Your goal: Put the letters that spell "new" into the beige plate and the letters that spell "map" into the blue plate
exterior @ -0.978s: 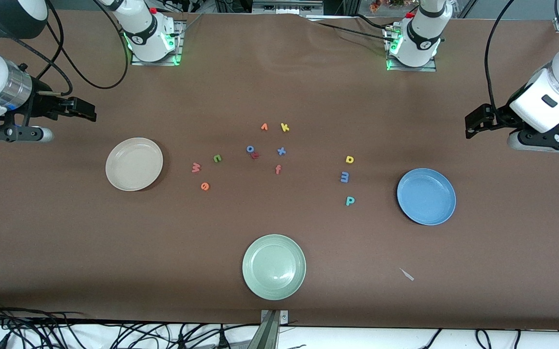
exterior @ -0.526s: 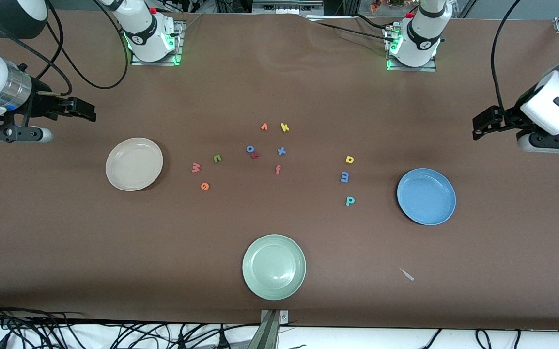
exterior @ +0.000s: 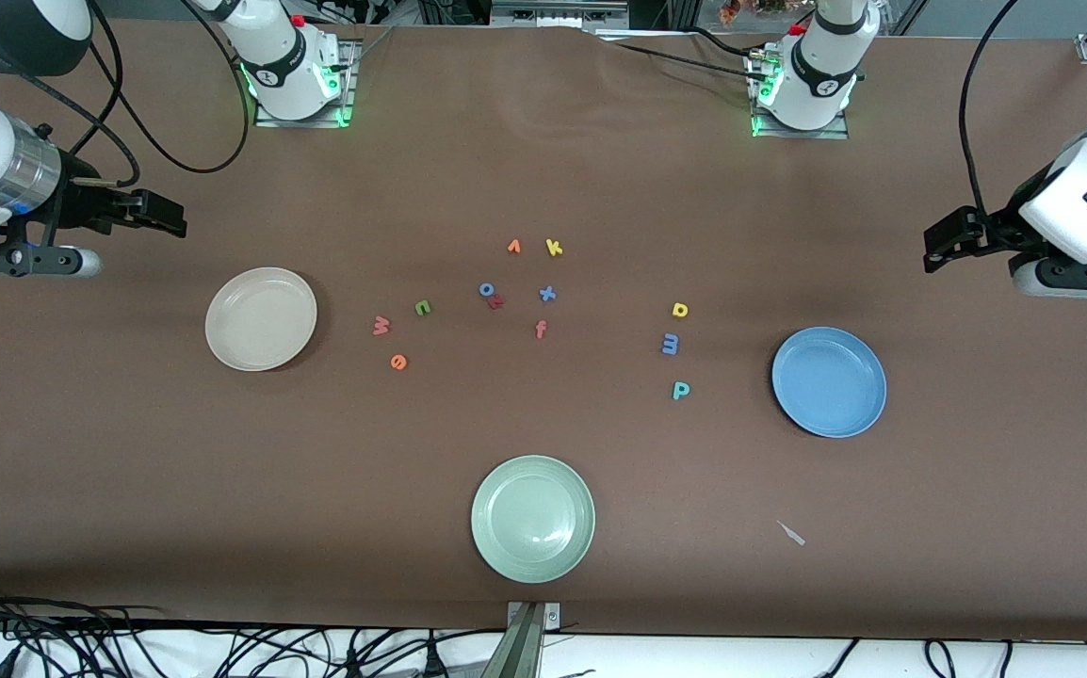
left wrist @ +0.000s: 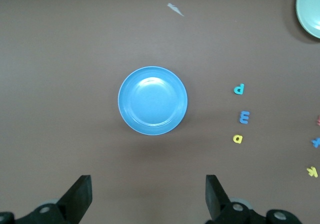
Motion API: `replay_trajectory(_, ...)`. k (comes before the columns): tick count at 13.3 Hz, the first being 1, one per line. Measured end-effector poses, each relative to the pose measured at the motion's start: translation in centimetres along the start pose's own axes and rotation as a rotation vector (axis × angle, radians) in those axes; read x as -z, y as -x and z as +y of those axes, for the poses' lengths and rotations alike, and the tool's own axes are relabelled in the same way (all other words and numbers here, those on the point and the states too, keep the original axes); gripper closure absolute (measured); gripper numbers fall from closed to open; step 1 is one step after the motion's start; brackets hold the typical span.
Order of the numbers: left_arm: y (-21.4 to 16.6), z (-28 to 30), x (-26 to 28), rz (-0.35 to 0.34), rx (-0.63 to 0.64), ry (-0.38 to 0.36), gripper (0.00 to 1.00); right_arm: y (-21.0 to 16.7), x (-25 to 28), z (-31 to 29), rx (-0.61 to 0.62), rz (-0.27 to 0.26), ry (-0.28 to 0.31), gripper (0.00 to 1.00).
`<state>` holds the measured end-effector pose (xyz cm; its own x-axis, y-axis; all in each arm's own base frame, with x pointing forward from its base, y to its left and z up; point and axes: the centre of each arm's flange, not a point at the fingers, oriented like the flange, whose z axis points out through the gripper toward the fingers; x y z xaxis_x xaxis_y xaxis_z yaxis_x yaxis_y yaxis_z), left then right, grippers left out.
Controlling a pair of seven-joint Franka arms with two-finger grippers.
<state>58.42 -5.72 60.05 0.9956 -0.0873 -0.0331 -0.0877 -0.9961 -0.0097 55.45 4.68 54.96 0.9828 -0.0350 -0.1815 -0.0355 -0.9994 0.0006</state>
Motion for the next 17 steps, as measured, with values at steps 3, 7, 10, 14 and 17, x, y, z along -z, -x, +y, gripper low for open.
replay_trajectory(3, 0.2, 3.6, 0.0, 0.0, -0.088, -0.039, 0.0, 0.0, 0.0, 0.0, 0.0, 0.003, 0.0, 0.0)
replay_trajectory(7, 0.4, 2.6, -0.2, -0.026, -0.074, -0.043, 0.0, -0.1, 0.1, 0.0, -0.001, 0.009, -0.001, 0.0)
replay_trajectory(10, 0.3, 1.4, -0.2, -0.028, -0.048, 0.0, 0.0, -0.1, 0.1, 0.0, -0.001, 0.009, -0.001, 0.0)
replay_trajectory(14, 0.3, -0.9, -0.3, -0.03, -0.004, 0.038, 0.0, -0.2, 0.1, 0.0, -0.001, 0.015, -0.002, 0.0)
replay_trajectory(17, 0.3, -0.9, -0.2, -0.03, -0.004, 0.038, 0.0, -0.2, 0.1, 0.0, -0.001, 0.016, -0.003, 0.0)
